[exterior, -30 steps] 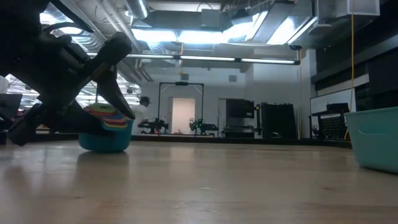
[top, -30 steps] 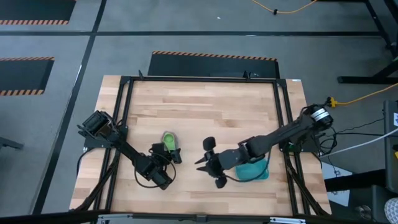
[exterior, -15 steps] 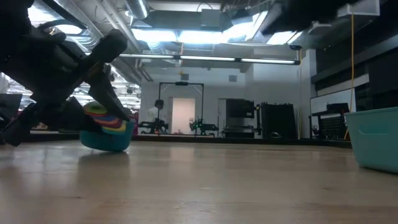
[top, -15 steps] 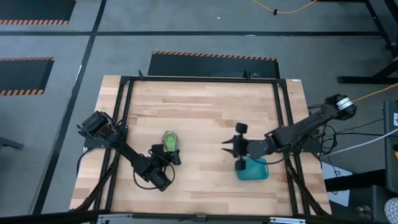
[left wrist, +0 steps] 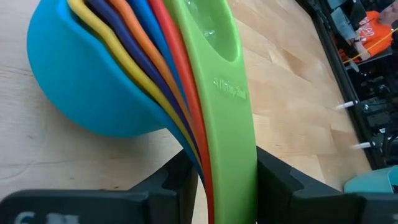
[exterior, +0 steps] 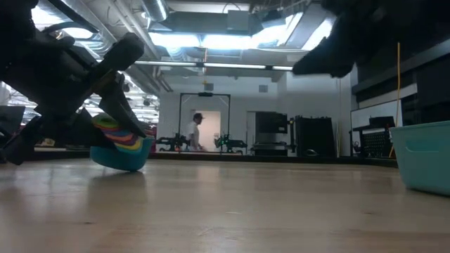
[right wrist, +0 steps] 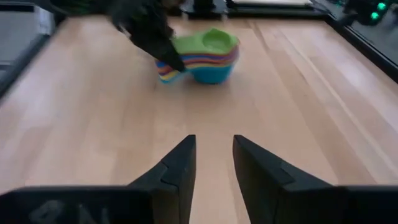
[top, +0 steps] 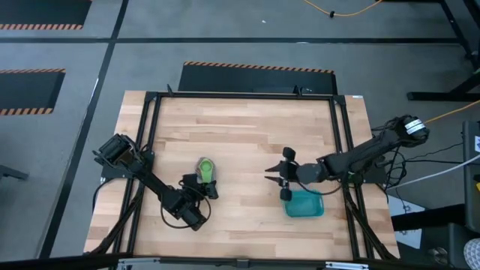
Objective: Nest measuring cups in basket
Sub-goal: Put the stacked nesting measuring cups into the blue bin
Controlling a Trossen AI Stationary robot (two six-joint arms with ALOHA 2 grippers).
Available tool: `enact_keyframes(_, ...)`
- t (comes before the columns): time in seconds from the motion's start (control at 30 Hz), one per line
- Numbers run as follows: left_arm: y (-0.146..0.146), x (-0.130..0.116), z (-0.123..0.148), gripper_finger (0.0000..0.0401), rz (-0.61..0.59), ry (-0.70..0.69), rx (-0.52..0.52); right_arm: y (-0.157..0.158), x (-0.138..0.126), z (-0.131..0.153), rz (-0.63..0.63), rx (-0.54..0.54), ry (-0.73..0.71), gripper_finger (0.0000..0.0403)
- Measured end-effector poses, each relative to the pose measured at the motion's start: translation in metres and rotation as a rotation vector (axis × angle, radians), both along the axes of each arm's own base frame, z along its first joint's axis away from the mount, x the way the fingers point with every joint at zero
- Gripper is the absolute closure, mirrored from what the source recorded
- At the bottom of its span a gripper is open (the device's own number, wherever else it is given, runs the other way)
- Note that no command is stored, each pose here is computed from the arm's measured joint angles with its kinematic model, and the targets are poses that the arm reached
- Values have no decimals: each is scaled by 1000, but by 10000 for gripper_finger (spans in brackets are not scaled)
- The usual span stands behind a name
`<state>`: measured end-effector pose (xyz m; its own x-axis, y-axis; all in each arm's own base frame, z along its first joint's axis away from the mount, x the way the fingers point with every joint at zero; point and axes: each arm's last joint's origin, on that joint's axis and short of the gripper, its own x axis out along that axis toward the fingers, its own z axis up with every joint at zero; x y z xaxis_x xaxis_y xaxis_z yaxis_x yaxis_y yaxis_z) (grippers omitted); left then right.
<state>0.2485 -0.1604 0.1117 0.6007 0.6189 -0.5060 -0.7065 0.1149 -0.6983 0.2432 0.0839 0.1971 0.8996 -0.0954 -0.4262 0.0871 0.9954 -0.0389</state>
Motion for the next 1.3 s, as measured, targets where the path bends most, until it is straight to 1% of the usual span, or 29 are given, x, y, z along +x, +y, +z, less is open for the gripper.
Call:
enact_keyframes(0.13, 0, 1, 0, 285, 0, -9, -2, -12, 11, -16, -50, 17, 48, 291)
enact_keyframes(0.27, -2, 3, 1, 285, -34, 2, 18, -19, 22, -31, -20, 53, 86, 291)
enact_keyframes(0.4, -5, 7, 2, 287, -78, 7, 37, -22, 26, -37, -17, 63, 87, 291)
enact_keyframes(0.53, -7, 9, 3, 305, -102, 12, 43, -21, 28, -36, -15, 67, 66, 291)
enact_keyframes(0.7, -6, 9, 3, 328, -102, 13, 45, -21, 28, -35, -13, 68, 57, 291)
enact_keyframes(1.0, -6, 10, 3, 330, -102, 10, 43, -21, 28, -35, -13, 68, 57, 291)
enact_keyframes(1.17, -7, 10, 3, 333, -103, -1, 36, -21, 28, -33, 1, 41, 60, 291)
enact_keyframes(1.3, -10, 13, 5, 333, -120, -15, 31, -21, 23, -25, 46, 43, 60, 291)
